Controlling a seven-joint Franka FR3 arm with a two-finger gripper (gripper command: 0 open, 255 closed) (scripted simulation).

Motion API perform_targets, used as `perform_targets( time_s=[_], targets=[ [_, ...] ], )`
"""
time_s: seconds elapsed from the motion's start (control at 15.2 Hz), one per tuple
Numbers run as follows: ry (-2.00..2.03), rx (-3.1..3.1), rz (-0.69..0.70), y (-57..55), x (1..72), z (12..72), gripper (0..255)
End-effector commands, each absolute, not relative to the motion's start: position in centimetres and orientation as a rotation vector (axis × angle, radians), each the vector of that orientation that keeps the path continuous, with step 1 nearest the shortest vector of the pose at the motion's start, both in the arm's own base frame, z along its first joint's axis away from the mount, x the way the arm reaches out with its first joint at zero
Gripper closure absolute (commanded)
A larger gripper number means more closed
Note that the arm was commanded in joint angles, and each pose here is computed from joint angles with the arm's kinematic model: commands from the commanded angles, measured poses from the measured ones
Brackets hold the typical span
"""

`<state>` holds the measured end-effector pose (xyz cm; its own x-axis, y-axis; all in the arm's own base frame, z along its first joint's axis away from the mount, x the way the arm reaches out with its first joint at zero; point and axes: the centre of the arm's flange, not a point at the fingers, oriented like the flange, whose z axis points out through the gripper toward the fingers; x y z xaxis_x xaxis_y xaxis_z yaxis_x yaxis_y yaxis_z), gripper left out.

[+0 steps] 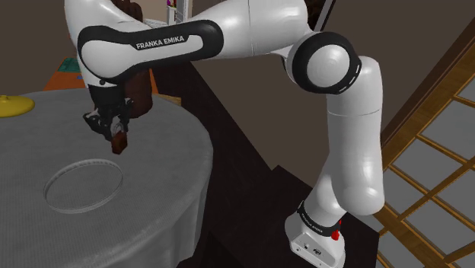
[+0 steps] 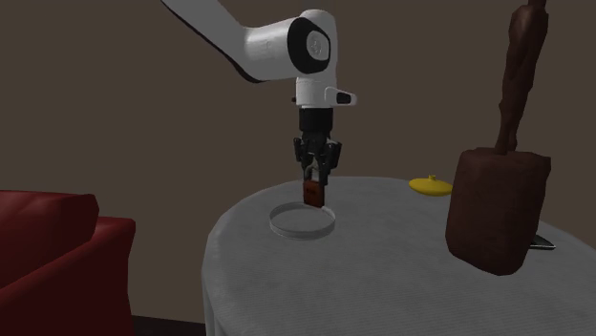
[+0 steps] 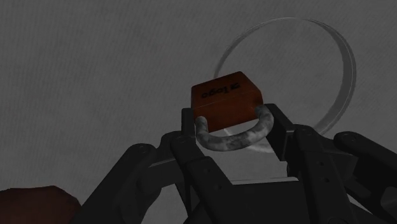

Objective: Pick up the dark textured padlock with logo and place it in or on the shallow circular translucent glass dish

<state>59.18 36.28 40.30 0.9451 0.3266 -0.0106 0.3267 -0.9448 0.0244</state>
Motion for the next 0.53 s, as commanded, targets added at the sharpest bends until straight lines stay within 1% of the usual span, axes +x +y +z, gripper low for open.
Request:
perform_targets(
  time_s=[0.0, 0.46],
  targets=[
    [0.514, 3.073, -0.010, 38.9, 59.4, 40.6, 255],
    [0.514, 3.073, -0.010, 46.9, 60.1, 41.2, 255]
  ],
)
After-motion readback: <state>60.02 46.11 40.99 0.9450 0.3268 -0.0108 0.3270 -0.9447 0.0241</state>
